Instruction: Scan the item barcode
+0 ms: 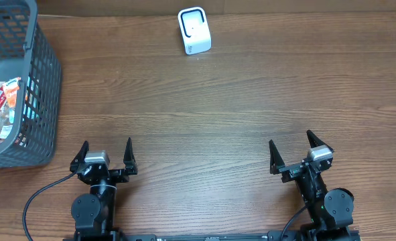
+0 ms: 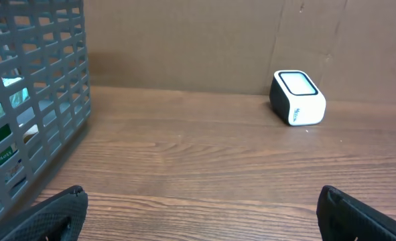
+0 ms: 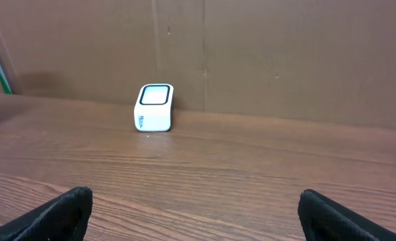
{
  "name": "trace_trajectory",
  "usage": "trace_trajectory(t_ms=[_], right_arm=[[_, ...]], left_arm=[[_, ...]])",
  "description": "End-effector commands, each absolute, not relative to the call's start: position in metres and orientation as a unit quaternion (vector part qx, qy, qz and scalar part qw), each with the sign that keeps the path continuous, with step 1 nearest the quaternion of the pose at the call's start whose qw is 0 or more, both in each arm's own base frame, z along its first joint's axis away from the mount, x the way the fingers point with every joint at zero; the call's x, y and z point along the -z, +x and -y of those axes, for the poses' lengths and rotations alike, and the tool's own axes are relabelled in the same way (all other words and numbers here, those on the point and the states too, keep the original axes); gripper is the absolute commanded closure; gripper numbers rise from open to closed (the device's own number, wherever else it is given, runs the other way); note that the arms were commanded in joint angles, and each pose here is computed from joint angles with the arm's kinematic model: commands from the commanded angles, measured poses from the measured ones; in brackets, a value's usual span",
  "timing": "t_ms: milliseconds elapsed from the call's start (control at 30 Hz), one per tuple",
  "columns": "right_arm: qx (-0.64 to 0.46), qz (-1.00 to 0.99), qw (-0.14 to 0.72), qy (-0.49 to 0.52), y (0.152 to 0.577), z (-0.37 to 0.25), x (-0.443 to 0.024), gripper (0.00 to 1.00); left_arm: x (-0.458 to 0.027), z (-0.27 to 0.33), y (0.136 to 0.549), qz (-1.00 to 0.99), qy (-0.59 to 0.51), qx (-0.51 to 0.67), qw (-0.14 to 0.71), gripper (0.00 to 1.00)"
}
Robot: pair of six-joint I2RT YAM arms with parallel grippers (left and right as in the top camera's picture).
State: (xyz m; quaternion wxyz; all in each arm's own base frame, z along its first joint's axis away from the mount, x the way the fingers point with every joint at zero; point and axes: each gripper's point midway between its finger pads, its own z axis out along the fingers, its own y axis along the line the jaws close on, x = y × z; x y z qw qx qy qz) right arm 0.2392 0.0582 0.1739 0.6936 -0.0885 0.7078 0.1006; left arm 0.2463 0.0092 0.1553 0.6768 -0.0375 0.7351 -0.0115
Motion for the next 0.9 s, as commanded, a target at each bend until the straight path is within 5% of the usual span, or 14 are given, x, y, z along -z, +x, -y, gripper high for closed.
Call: trace_trajectory(t_ms=[0, 867], right_arm=[[-0.102, -0.708, 0.693, -0.086, 0.239, -0.058, -0.171, 0.00], [-0.103, -0.708, 0.693, -0.086, 0.239, -0.058, -0.171, 0.00]], left_arm=[[-0.156, -0.006, 0.246, -0.733, -0.024, 0.008, 0.679, 0.00], [-0.157, -0.018, 0.245, -0.731, -0.040, -0.024, 0.681, 0.01]])
